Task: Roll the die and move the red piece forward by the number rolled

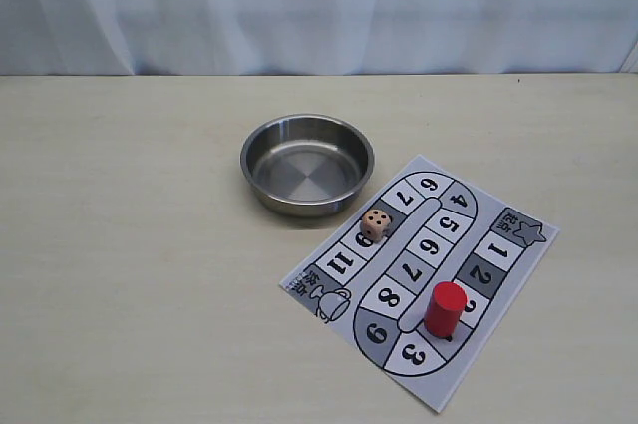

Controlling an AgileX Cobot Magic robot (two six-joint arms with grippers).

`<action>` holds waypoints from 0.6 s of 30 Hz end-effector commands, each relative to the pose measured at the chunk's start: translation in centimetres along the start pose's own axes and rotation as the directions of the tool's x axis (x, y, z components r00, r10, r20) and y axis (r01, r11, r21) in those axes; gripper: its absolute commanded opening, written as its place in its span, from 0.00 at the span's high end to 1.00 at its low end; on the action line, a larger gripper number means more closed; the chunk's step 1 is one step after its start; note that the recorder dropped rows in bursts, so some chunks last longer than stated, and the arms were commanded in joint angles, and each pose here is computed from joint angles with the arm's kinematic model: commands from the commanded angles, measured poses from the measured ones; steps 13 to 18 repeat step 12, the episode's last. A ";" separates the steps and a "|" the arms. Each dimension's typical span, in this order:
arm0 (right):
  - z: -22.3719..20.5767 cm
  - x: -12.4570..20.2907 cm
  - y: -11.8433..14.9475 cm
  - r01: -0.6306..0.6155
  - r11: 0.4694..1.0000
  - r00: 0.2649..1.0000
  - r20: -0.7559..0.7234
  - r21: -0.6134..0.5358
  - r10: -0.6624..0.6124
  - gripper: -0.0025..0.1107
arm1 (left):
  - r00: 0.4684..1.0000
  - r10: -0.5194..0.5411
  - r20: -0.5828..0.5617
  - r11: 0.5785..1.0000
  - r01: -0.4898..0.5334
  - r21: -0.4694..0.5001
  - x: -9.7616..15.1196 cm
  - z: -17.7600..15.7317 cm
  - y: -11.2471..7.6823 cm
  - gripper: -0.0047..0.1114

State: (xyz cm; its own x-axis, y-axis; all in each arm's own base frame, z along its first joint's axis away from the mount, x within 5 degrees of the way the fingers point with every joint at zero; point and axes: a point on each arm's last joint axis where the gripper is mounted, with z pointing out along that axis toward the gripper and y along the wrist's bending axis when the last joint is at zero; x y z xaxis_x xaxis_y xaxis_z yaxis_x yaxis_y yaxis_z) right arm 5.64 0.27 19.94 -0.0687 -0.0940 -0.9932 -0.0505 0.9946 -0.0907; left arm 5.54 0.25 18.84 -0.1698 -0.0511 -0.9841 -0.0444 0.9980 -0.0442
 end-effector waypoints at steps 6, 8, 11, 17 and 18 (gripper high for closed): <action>0.0 0.1 0.0 -0.004 1.000 1.000 0.001 0.000 0.004 0.94 | 1.000 -0.006 0.018 1.000 0.006 0.002 -0.3 -0.1 0.0 0.96; 0.0 0.1 0.0 -0.004 1.000 1.000 0.001 0.000 0.004 0.94 | 1.000 -0.006 0.018 1.000 0.006 0.002 -0.3 -0.1 0.0 0.96; 0.0 0.1 0.0 -0.004 1.000 1.000 0.001 0.000 0.004 0.94 | 1.000 -0.006 0.018 1.000 0.006 0.002 -0.3 -0.1 0.0 0.96; 0.0 0.1 0.0 -0.004 1.000 1.000 0.001 0.000 0.004 0.94 | 1.000 -0.006 0.018 1.000 0.006 0.002 -0.3 -0.1 0.0 0.96; 0.0 0.1 0.0 -0.004 1.000 1.000 0.001 0.000 0.004 0.94 | 1.000 -0.006 0.018 1.000 0.006 0.002 -0.3 -0.1 0.0 0.96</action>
